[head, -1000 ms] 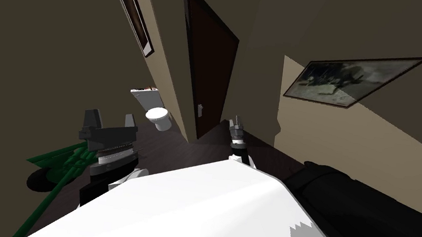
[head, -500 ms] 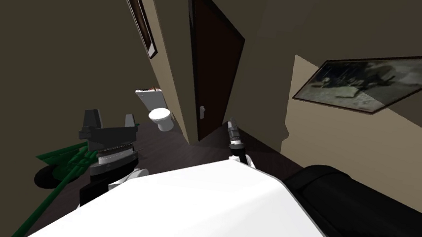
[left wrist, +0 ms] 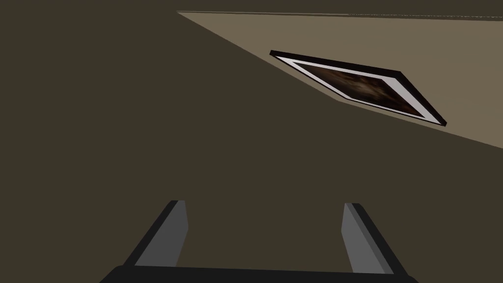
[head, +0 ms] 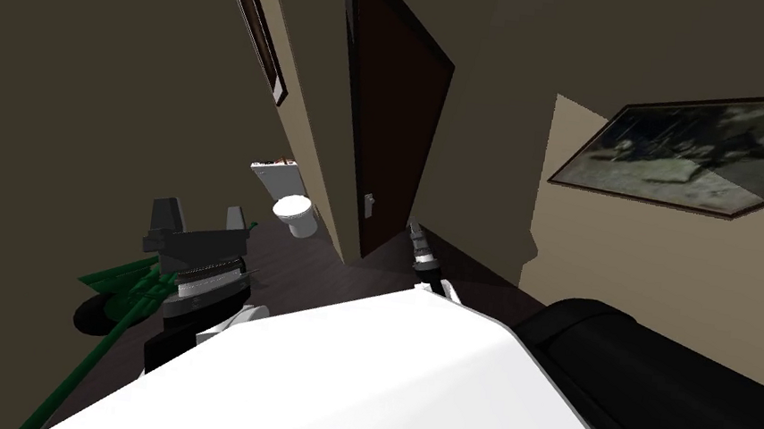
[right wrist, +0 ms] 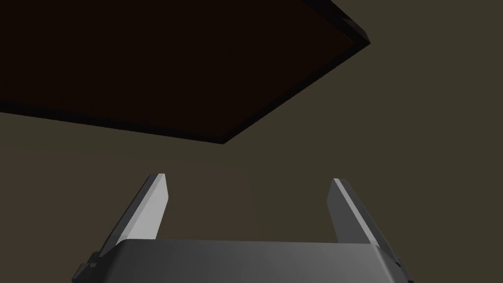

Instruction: Pull the door open

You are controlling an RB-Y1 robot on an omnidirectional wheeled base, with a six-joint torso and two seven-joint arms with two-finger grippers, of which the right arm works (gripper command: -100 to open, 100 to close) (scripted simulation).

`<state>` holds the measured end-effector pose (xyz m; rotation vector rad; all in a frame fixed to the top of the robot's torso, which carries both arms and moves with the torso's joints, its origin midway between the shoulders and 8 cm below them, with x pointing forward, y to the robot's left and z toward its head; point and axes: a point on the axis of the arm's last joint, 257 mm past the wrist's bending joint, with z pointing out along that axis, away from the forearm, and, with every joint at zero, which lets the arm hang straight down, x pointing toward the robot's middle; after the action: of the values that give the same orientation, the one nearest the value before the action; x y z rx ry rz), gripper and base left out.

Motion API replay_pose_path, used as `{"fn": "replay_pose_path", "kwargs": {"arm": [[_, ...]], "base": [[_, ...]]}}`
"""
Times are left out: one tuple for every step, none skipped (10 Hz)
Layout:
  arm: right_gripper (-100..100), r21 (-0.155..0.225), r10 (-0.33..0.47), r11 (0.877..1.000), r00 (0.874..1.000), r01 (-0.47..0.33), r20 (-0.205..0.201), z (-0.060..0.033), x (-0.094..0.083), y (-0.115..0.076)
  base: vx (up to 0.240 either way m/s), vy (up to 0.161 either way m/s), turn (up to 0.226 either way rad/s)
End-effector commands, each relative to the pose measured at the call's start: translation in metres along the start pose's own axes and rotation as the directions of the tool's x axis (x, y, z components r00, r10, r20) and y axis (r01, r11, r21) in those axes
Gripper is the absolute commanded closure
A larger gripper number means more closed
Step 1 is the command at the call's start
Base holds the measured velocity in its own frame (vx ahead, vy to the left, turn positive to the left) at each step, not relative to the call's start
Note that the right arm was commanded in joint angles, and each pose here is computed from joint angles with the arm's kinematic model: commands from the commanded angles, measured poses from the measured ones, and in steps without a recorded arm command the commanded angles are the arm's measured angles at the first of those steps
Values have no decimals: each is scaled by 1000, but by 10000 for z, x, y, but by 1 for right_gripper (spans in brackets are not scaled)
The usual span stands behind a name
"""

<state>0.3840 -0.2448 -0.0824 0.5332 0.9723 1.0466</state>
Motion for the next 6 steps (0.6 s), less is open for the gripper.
{"fn": "replay_pose_path", "kwargs": {"arm": [[-100,13,-56,998,998,56,-24,-10,85,-69],[-100,20,-89,996,995,89,-39,-20,126,-118],[-100,26,-121,992,991,123,-55,-30,167,-167],[-100,32,-153,987,986,156,-71,-41,207,-217],[-100,37,-185,981,979,189,-87,-52,248,-267],[-100,41,-217,974,971,222,-103,-65,288,-318]], "base": [[81,-31,85],[86,-23,81],[103,-33,86],[106,-41,90],[87,-38,91],[86,-27,85]]}}
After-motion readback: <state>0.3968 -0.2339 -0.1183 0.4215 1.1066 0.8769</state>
